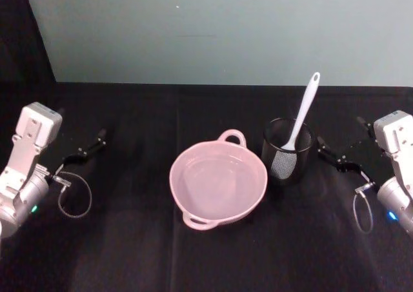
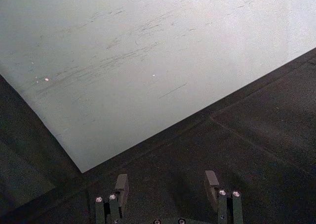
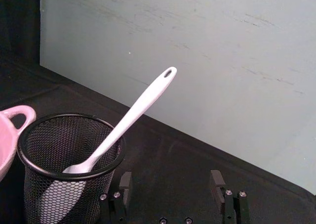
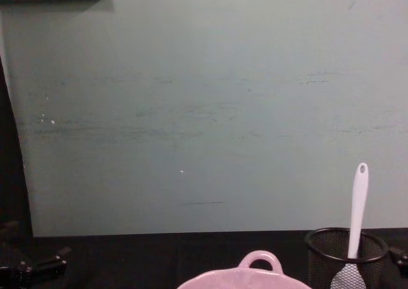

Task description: Use the one hand to pick up the spoon and stir the clear water in the bowl.

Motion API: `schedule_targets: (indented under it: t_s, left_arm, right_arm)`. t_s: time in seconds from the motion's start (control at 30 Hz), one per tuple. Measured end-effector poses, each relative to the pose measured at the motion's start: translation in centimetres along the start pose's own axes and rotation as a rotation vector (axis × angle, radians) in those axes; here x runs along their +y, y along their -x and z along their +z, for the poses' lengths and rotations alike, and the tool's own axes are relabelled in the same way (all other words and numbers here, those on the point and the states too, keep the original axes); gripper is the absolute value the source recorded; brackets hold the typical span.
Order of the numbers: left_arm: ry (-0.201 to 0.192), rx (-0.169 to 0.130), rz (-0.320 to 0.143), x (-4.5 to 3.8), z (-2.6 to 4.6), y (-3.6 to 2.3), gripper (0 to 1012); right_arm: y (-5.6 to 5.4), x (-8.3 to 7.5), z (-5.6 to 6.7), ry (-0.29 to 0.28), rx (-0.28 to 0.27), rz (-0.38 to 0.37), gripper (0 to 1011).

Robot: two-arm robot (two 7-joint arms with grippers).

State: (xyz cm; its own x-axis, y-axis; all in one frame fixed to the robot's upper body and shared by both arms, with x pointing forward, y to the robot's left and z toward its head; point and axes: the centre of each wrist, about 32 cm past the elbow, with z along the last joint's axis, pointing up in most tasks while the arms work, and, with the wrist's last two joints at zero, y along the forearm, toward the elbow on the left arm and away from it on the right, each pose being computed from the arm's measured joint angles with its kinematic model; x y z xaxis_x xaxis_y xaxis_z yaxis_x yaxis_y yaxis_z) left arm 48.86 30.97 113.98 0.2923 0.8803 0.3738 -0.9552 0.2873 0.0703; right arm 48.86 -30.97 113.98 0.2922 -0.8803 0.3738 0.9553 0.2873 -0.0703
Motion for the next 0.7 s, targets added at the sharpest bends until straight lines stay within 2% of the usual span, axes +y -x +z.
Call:
schedule_targets:
  t_s: [0.7]
  left_arm:
    - [0.0, 0.0, 0.0, 0.0, 0.0, 0.0, 1011]
  right_arm:
    - [0.0, 0.0, 0.0, 0.0, 0.0, 0.0, 1003]
